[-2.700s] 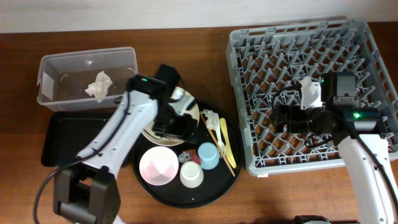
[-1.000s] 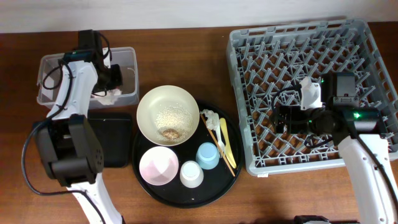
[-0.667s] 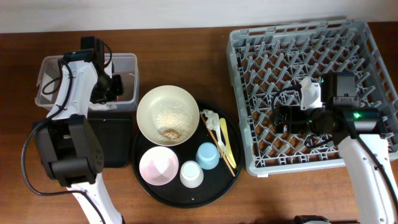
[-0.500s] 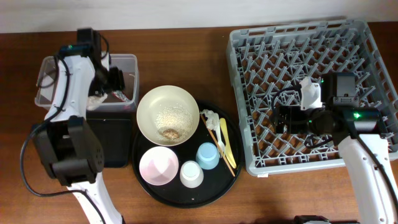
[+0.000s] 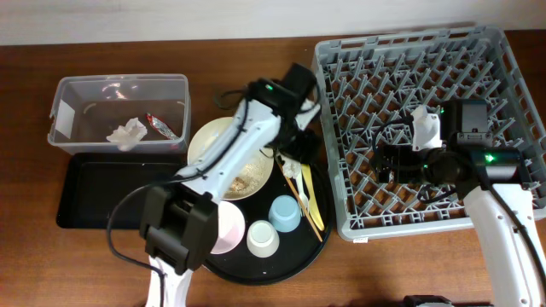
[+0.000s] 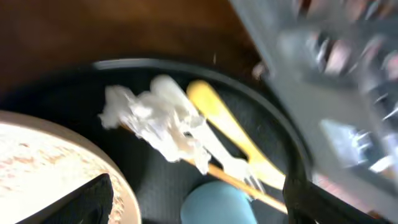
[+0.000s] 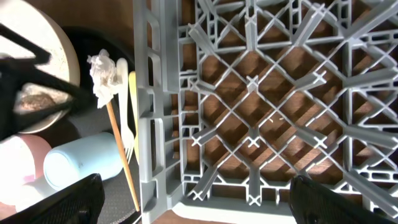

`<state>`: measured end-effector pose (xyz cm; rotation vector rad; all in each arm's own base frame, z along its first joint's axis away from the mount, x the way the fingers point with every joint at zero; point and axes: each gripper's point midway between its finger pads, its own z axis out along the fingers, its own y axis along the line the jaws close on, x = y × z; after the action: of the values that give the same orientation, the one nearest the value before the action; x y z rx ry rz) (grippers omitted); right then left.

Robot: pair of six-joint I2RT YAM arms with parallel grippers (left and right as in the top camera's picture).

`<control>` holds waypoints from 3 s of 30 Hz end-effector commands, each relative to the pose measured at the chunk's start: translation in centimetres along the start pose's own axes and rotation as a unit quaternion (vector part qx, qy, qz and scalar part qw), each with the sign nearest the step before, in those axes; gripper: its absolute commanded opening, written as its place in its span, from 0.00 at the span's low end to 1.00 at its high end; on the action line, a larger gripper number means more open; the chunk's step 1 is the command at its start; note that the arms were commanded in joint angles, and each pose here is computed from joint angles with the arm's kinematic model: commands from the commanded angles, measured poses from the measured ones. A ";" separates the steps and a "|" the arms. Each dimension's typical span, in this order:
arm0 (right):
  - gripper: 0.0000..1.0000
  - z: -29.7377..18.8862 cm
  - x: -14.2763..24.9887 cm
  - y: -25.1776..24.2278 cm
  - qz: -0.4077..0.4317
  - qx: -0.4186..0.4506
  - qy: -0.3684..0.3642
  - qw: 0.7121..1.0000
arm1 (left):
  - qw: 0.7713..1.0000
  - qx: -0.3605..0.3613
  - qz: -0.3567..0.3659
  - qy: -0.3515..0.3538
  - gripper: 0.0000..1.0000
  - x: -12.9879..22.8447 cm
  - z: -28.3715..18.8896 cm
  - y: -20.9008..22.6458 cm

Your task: Sort waste into correct bins and load items into the dishwasher rack

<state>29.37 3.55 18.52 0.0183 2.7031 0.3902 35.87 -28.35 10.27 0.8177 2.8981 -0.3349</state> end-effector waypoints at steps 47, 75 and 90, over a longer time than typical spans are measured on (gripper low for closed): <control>0.98 -0.5 0.5 -0.3 0.010 0.009 0.011 1.000 | 0.949 -0.163 -0.248 -0.109 0.00 4.0 -14.0 27.4; 0.98 -0.7 0.6 2.9 -0.068 -0.003 0.017 0.998 | 0.915 -0.094 -0.378 0.109 0.56 18.3 -14.7 23.5; 0.98 11.3 7.4 18.1 -0.255 -0.043 0.143 0.955 | 0.909 -0.181 -0.363 -0.099 0.99 22.9 -12.1 19.6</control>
<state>25.73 23.89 11.93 -0.9344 2.7514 0.3762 25.91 2.00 16.17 -0.3192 2.7593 0.0517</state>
